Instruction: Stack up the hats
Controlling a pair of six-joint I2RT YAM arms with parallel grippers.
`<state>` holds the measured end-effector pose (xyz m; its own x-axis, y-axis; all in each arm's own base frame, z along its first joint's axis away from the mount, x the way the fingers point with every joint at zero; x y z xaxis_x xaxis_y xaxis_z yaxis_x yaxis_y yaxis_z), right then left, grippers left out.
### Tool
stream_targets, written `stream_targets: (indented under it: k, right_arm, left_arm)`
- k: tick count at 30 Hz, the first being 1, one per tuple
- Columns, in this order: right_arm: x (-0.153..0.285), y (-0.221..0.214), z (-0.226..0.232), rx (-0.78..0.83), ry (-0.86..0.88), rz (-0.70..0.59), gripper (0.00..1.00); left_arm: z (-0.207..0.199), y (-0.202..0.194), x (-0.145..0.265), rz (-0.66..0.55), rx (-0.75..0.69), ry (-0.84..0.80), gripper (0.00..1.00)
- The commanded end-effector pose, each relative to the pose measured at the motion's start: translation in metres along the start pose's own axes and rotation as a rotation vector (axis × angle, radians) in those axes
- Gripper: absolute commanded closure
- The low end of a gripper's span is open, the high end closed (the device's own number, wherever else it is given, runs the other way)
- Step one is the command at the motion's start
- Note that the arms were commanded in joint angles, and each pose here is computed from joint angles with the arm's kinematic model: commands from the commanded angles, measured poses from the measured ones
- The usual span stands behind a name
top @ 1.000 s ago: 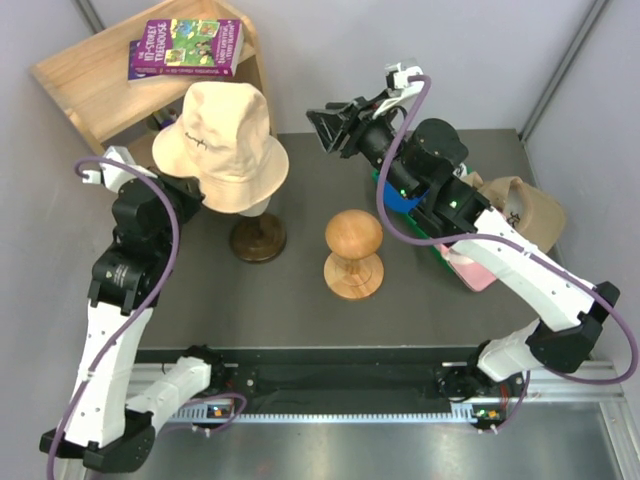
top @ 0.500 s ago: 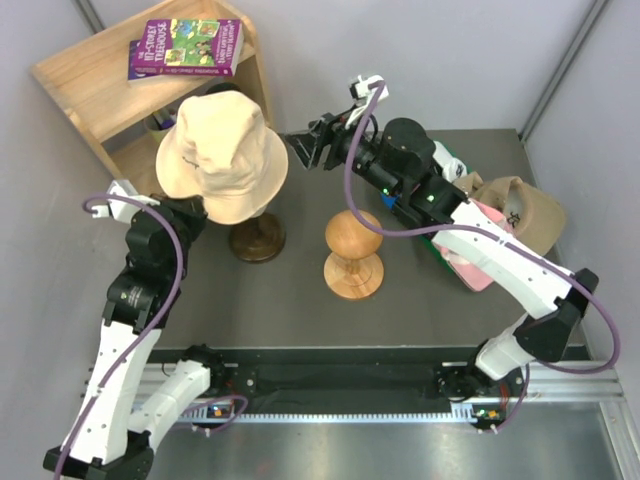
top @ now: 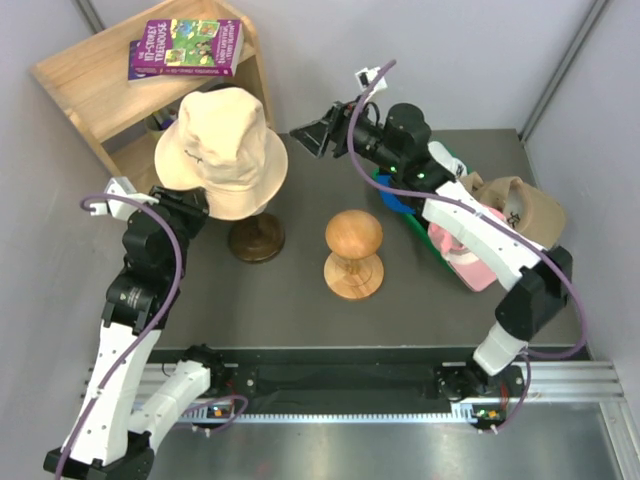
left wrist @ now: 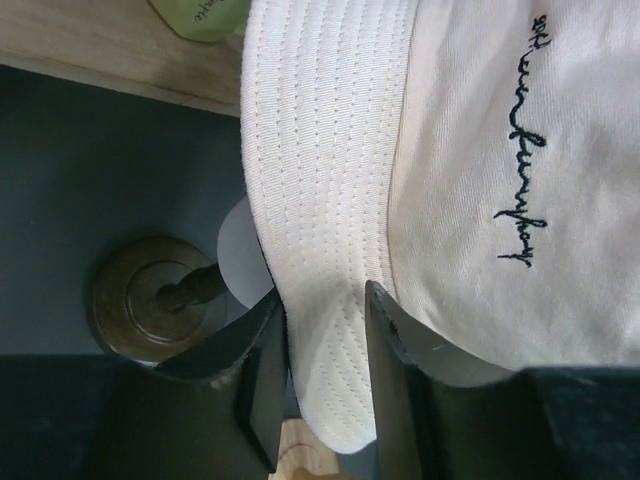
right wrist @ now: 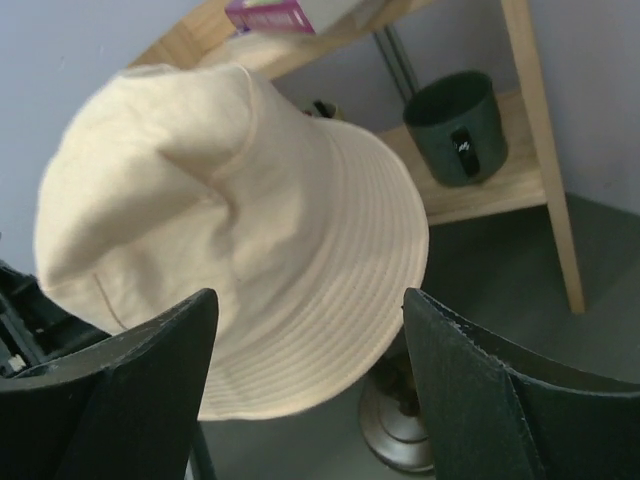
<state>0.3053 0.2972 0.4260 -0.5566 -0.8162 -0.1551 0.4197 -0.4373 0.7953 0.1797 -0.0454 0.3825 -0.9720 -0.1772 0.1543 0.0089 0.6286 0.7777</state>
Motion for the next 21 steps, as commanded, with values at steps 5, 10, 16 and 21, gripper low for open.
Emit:
stream_targets:
  k: [5, 10, 16, 21]
  right_arm:
    - [-0.023, -0.03, -0.027, -0.181, 0.122, 0.114, 0.25]
    - [-0.03, -0.041, -0.04, -0.229, 0.092, 0.162, 0.25]
    - [-0.034, -0.051, -0.049, -0.265, 0.085, 0.202, 0.25]
    - [-0.039, -0.056, -0.054, -0.289, 0.111, 0.225, 0.27]
  left_arm:
    - [-0.008, 0.023, 0.011, -0.135, 0.046, -0.078, 0.44]
    - [-0.007, 0.02, 0.006, -0.132, 0.034, -0.053, 0.43]
    - [-0.006, 0.018, 0.002, -0.146, 0.04, -0.059, 0.42]
    - [-0.007, 0.017, 0.0, -0.157, 0.04, -0.061, 0.47]
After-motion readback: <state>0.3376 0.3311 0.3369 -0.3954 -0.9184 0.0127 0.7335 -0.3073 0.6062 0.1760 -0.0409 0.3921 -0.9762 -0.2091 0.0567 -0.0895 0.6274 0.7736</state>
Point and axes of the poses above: each gripper's point midway between its finger pads, its own x axis back along the fingers, its own z axis along the line the jaws close on, y = z × x, the point moved 10 cm from there along x, back along the fingers, and after that the axes turned 10 degrees about -x, right-handed, at the moved point
